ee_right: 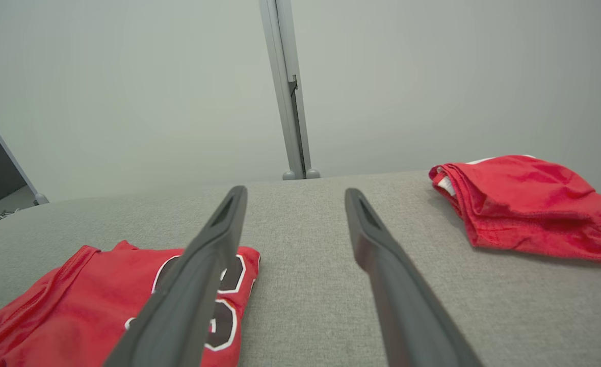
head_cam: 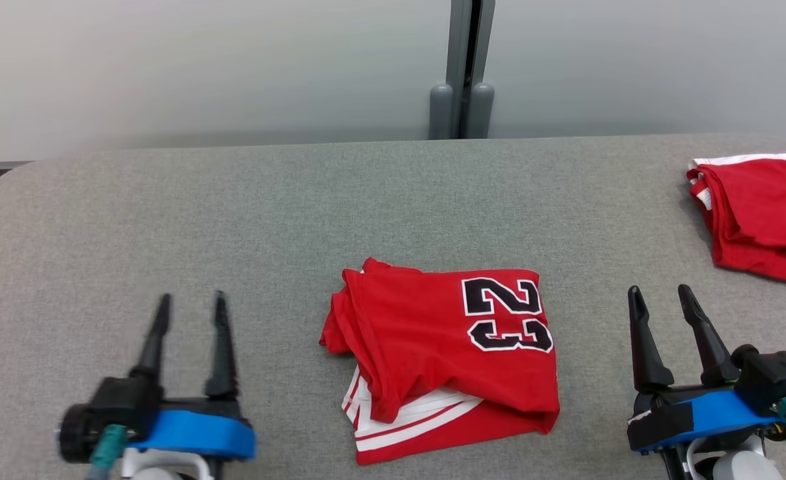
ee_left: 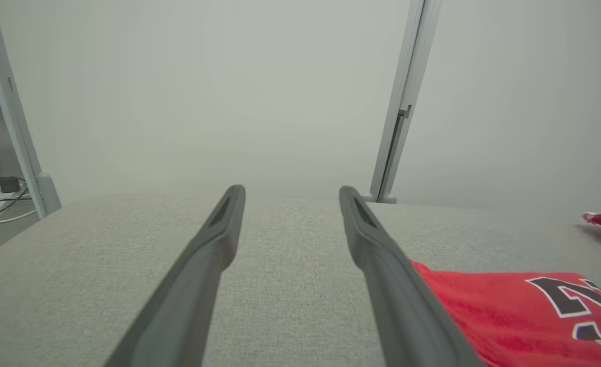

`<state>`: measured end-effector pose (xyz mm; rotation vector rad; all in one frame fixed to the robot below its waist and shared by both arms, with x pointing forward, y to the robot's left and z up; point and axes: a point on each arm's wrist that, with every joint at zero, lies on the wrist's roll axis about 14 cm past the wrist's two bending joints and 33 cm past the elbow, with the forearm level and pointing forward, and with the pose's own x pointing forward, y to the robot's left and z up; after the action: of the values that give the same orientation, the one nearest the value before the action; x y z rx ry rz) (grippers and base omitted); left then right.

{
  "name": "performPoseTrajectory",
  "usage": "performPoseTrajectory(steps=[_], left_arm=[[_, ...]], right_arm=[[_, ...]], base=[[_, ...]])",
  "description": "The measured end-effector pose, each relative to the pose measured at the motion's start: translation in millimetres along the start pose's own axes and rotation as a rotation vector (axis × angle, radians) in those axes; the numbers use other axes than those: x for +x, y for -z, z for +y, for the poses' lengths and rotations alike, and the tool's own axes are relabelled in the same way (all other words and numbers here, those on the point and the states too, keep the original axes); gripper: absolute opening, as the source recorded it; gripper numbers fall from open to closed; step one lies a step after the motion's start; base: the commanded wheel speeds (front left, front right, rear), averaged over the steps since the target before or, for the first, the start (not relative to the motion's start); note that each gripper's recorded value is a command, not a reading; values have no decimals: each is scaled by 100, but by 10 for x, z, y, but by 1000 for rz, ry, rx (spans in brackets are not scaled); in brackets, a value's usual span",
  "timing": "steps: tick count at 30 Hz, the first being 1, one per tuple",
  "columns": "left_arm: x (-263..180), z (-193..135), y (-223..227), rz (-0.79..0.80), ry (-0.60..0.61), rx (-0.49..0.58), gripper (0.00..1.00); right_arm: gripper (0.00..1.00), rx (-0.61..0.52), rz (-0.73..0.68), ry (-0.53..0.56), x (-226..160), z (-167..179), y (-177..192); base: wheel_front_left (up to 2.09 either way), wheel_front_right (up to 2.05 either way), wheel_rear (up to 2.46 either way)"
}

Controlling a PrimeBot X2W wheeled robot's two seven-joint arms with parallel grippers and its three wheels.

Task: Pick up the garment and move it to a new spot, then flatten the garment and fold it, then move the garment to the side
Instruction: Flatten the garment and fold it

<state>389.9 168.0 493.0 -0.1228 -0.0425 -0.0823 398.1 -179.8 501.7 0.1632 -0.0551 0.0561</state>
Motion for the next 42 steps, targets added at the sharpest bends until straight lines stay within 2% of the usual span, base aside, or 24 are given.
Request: performPoseTrajectory(steps=[12,21,27,28,29,30,42], left_arm=[[-282,-1096,527,180,353,-40,100],[-525,-1360,953,350,486,-44,100],[-577,-1421,1110,409,514,-53,100],[-574,-1419,1131,417,516,-51,83],[-571,-1420,1147,423,518,-50,29],[-560,-1418,1152,424,516,-52,0],[-524,-1434,950,361,547,-69,0]], right_arm=[[100,1,3,-16,-26,64,-20],[100,3,20,5,-55,-5,39],[100,8,25,18,-67,-48,64],[100,9,26,19,-68,-50,67],[100,10,24,20,-70,-52,67],[100,10,24,20,-71,-54,69],[100,18,23,24,-47,-60,94]], base=[[0,0,0],[0,0,0],[0,0,0],[0,0,0],[0,0,0],[0,0,0],[0,0,0]])
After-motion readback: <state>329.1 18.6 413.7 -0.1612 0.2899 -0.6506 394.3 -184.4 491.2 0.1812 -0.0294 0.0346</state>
